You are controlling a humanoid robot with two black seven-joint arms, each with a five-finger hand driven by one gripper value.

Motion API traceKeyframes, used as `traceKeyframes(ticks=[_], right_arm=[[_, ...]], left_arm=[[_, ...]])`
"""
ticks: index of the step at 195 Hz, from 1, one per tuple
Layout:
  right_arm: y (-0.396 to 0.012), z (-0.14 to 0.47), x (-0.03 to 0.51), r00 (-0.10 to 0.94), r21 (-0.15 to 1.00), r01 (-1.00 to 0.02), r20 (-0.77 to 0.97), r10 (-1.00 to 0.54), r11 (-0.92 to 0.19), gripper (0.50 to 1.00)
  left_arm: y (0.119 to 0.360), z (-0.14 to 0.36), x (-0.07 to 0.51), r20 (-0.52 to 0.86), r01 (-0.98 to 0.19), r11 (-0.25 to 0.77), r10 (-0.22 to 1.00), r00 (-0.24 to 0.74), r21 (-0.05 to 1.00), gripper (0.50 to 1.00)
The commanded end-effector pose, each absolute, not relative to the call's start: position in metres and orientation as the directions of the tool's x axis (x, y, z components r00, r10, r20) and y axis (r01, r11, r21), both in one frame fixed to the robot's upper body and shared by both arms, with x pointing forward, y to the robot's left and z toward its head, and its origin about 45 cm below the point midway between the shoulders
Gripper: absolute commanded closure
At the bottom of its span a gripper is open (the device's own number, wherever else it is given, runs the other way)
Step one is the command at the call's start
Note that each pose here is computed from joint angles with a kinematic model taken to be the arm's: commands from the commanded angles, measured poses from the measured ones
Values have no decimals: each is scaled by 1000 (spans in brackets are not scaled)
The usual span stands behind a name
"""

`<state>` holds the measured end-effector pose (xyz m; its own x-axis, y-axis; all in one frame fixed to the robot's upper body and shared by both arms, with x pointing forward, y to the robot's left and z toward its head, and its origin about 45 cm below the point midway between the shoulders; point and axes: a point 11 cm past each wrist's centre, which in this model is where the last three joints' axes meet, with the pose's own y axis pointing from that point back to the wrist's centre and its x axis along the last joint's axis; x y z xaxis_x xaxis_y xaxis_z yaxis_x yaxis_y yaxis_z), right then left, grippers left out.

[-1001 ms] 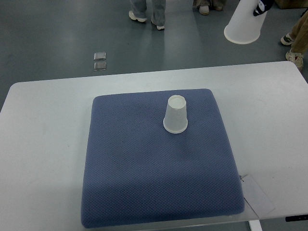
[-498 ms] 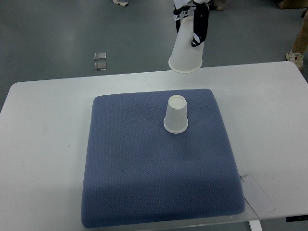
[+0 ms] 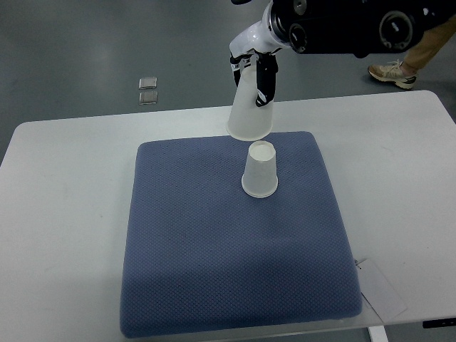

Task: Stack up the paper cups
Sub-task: 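Carry the cup over the upside-down cup on the pad and lower it, then press the held cup down onto the cup on the pad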

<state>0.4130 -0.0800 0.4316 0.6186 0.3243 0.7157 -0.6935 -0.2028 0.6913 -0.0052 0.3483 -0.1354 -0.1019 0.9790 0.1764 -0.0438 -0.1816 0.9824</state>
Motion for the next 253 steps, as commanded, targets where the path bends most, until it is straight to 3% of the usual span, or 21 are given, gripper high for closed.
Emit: traceKeyframes(ticks=[1,253], right_arm=[[-80,428,413,623,694,-690,713,322,-203,859],[-85,388,412,670,728,-658,683,290,-194,857]], left_arm=[[348,-135,-5,176,-44,-182,979,-102,982,500],[348,-135,-5,176,-44,-182,979,-102,982,500]])
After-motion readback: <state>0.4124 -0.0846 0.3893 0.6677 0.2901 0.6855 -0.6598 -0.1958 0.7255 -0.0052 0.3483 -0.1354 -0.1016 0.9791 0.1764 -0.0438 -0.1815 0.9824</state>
